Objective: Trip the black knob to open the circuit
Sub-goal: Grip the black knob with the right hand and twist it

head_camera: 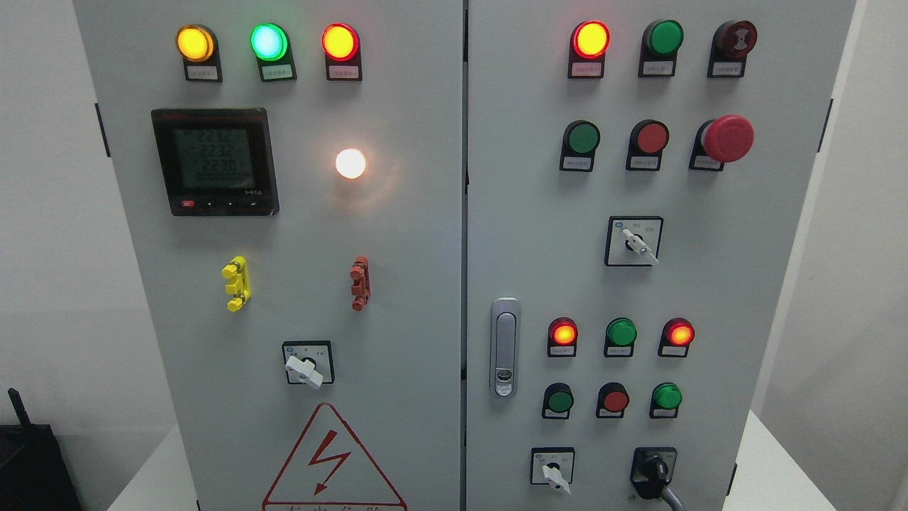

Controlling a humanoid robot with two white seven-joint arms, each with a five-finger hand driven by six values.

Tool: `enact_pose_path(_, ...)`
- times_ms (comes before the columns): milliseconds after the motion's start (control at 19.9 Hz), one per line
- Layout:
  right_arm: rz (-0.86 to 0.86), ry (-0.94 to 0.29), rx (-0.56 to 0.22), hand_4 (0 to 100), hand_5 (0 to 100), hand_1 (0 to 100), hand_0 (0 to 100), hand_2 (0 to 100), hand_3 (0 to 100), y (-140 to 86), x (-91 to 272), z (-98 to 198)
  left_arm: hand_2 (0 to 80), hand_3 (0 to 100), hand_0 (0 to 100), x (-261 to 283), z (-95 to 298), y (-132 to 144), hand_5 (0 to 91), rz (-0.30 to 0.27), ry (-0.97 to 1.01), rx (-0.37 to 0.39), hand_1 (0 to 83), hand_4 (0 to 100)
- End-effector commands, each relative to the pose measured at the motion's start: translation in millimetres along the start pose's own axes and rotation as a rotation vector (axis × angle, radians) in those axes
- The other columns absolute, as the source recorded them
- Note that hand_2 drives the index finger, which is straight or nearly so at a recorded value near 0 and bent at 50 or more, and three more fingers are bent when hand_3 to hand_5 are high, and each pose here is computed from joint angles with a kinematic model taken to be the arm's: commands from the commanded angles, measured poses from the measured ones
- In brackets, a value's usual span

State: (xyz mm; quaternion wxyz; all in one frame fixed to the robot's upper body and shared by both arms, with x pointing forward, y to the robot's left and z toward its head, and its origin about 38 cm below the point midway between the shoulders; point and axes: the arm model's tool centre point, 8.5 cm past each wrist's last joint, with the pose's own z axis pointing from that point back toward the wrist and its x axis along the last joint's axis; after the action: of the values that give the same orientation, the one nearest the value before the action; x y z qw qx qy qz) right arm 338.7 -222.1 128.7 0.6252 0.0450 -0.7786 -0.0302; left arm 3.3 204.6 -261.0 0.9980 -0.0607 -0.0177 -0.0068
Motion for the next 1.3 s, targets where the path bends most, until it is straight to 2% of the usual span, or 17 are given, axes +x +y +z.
enact_pose_path(0, -0.010, 0.001, 0.026, 100, 97, 0, 0, 7, 100, 10.0, -1.0, -0.1, 0.0, 0, 12, 8.6, -0.9, 0.8, 0.0, -0.003, -0.025, 0.002, 38.9, 0)
enact_pose_path(1254, -0.022, -0.001, 0.033, 100, 97, 0, 0, 7, 100, 15.2, -0.7, -1.1, 0.0, 0, 12, 8.6, -0.9, 0.8, 0.0, -0.003, -0.025, 0.002, 38.9, 0)
